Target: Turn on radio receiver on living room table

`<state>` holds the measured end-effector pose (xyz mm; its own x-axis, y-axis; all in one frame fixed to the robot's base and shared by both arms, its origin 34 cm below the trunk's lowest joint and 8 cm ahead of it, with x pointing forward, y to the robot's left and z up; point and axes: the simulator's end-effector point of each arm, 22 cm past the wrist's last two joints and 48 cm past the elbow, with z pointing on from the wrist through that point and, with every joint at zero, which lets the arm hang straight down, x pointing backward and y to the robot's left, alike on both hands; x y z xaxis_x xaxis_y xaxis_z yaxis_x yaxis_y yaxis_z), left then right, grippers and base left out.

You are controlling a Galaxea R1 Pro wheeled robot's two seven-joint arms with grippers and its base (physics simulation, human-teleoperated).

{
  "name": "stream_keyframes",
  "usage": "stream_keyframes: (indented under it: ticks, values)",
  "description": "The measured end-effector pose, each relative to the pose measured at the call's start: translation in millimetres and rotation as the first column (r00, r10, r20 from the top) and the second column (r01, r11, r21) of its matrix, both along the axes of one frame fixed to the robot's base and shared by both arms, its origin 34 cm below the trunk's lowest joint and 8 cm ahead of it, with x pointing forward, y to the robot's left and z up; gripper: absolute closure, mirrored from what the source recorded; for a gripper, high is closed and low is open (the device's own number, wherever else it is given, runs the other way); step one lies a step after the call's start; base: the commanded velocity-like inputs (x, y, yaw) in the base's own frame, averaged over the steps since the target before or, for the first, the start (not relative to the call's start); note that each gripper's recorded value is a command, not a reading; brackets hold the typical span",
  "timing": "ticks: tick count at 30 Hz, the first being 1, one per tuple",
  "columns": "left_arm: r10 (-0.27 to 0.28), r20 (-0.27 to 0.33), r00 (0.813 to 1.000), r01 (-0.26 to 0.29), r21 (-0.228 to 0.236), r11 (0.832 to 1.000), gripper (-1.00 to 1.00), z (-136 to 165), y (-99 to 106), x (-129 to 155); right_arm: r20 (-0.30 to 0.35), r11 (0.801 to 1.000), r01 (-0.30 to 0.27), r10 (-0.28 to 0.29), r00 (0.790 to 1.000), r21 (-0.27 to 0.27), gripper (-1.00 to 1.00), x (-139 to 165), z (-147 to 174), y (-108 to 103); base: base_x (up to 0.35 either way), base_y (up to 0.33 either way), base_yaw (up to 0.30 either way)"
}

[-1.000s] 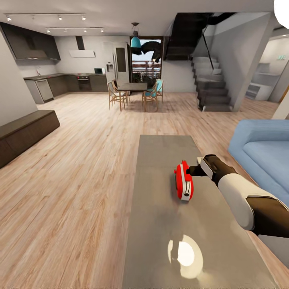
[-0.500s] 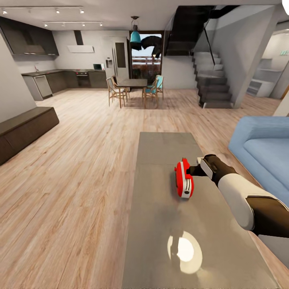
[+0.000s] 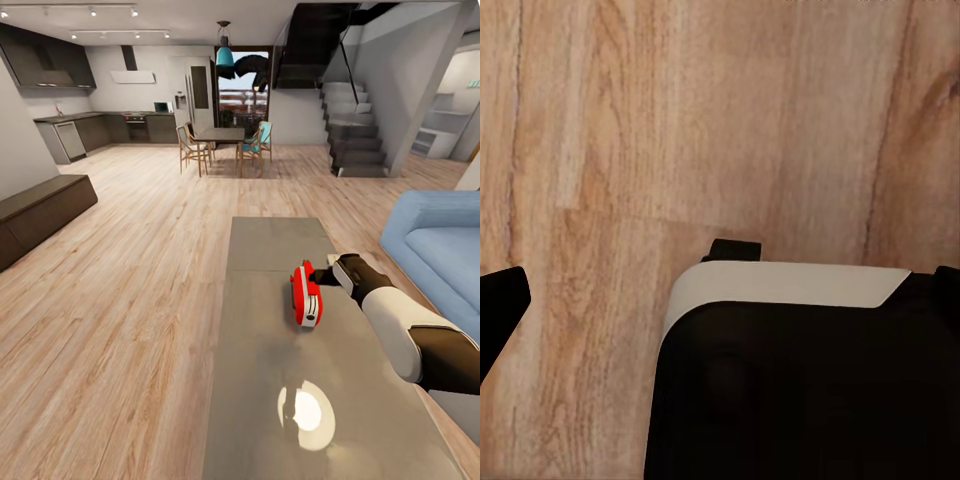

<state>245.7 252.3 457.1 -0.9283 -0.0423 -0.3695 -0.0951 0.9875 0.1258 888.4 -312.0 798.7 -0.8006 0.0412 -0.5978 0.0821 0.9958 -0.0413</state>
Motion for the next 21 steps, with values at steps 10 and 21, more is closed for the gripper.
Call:
stream_keyframes:
  ticks: [10, 21]
  values:
    - [0.001, 0.001, 1.0, -0.001, 0.0, 1.0, -1.0, 0, 0, 0, 0.115, 1.0, -0.002, 0.003, 0.993, -0.008, -1.0, 19, 16, -1, 0.0, 0.0, 0.0]
    - [0.002, 0.002, 1.0, -0.002, 0.0, 1.0, -1.0, 0, 0, 1, 0.129, 1.0, -0.003, 0.004, 0.992, -0.008, -1.0, 22, 17, -1, 0.0, 0.0, 0.0]
